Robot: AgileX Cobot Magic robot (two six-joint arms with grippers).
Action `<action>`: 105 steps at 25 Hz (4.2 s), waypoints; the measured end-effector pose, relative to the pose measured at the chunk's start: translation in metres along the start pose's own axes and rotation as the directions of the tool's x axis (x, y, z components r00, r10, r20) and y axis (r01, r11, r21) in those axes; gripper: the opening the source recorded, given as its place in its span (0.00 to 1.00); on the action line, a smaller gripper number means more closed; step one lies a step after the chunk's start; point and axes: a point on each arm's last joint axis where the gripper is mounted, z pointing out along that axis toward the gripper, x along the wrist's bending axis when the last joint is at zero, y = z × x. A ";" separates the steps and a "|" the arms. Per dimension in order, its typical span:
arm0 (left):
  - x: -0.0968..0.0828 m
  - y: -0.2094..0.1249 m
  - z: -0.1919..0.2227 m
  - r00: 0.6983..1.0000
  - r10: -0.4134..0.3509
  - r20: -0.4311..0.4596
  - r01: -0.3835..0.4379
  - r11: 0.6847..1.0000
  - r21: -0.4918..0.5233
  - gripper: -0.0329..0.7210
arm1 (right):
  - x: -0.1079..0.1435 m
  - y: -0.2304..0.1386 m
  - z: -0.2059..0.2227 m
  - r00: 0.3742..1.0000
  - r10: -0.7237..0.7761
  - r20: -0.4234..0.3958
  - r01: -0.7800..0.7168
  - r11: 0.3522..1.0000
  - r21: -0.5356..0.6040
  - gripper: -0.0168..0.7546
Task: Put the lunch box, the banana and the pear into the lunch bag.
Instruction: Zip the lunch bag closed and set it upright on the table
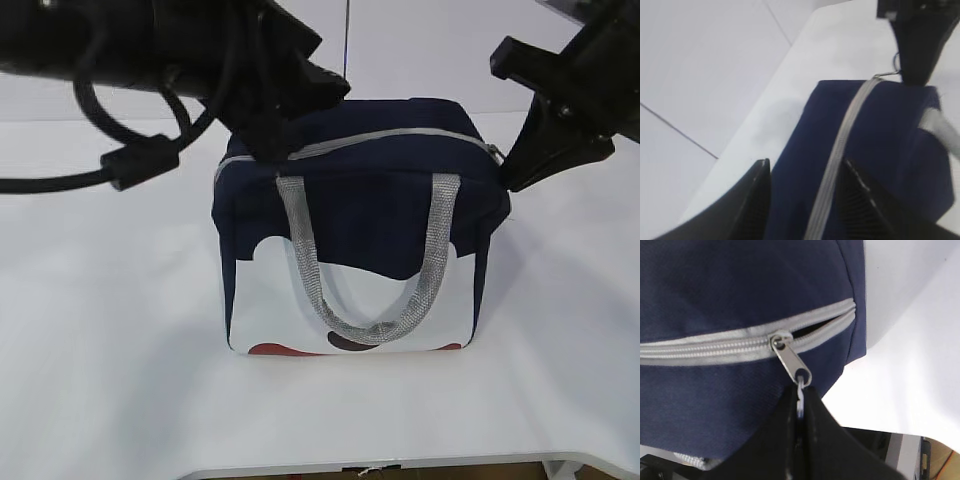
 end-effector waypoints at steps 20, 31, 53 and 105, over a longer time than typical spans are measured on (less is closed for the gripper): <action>-0.021 0.012 0.053 0.812 0.304 0.498 -0.369 0.929 0.033 0.48 | 0.000 0.000 0.000 1.000 -0.030 -0.001 0.030 1.000 0.000 0.05; -0.015 0.006 0.070 0.837 0.371 0.403 -0.420 0.906 0.039 0.45 | 0.000 0.000 0.000 0.999 -0.034 -0.002 0.034 0.999 0.000 0.05; -0.016 0.002 0.069 0.802 0.403 0.441 -0.473 0.879 0.055 0.03 | 0.000 0.004 -0.005 0.980 0.157 -0.121 -0.157 0.988 0.014 0.05; -0.008 -0.005 0.069 0.811 0.422 0.405 -0.515 0.843 0.152 0.03 | -0.050 0.034 -0.009 0.870 0.400 -0.288 -0.401 0.914 0.059 0.05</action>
